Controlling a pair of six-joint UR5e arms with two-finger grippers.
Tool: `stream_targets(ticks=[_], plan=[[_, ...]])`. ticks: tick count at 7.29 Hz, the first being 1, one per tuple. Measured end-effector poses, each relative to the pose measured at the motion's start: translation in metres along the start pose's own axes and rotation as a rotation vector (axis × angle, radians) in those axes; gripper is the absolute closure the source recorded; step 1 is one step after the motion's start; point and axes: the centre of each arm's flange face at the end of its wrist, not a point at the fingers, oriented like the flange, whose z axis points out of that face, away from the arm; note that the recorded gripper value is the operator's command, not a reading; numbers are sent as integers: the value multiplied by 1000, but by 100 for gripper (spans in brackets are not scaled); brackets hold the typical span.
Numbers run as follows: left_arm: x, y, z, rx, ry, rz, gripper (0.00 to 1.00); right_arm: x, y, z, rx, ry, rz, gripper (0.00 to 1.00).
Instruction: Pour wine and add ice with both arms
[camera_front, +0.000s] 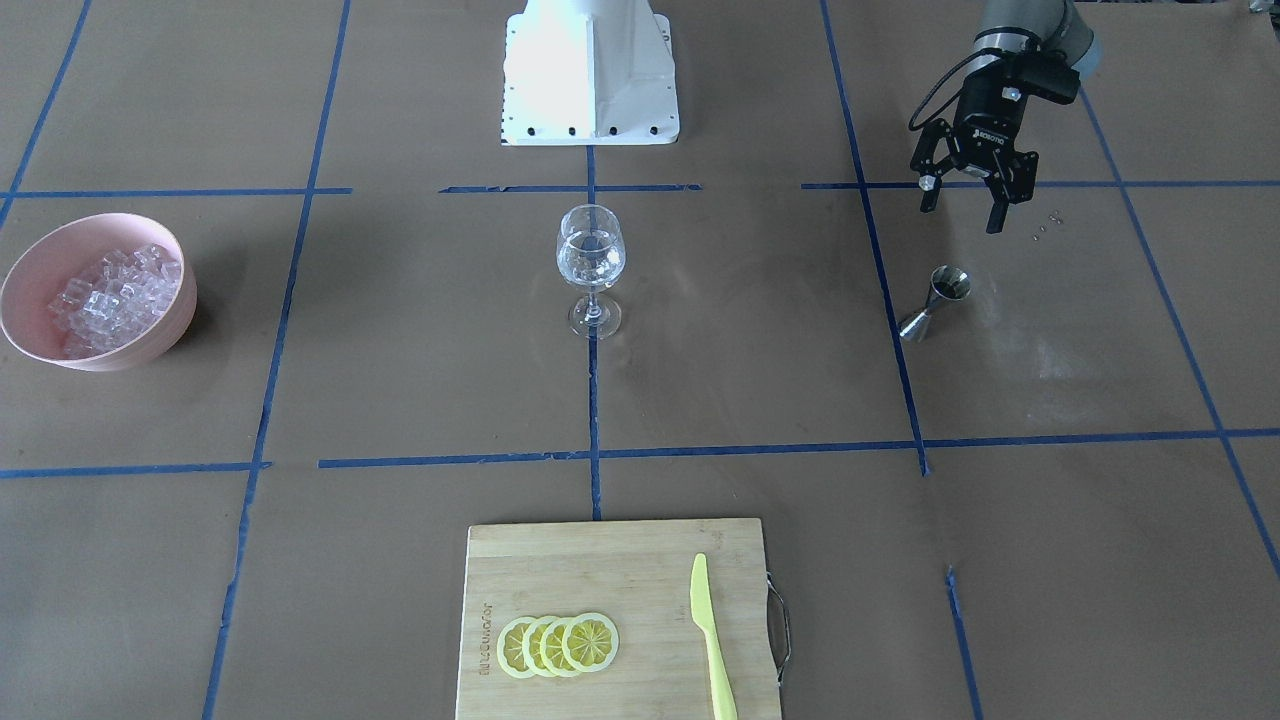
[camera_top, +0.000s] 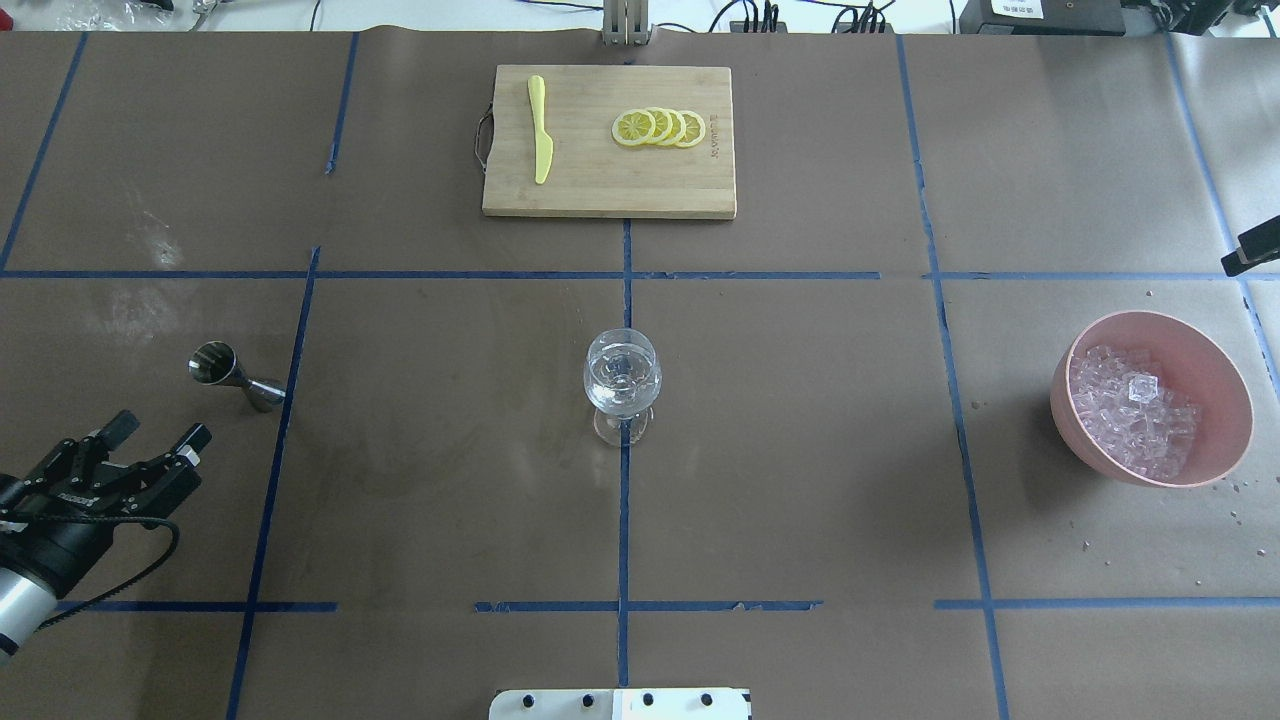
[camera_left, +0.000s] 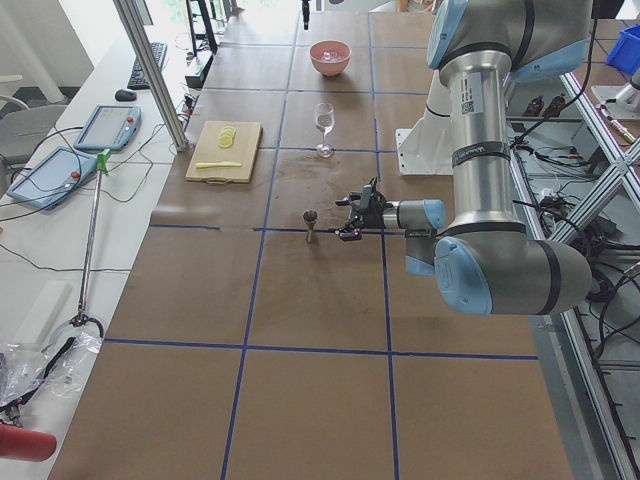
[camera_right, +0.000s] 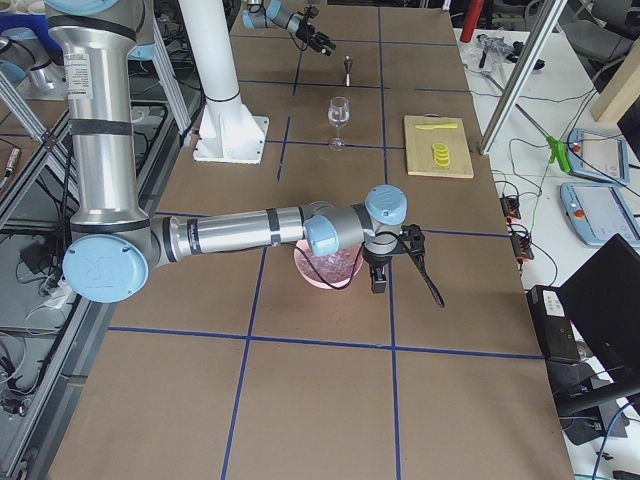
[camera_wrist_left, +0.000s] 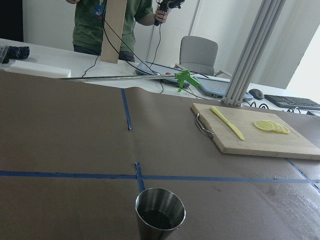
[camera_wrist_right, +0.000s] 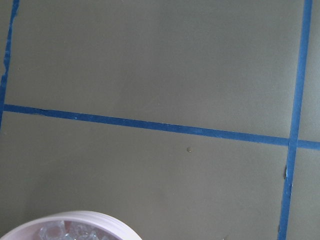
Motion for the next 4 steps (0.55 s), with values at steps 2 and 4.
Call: stream_targets(ticks=[2,4], plan=[[12,36,21,65,-34,17,2,0,1,0,-1,0,1,0],[18,57,36,84,-50,59,6,0,1,0,0,0,0,0]])
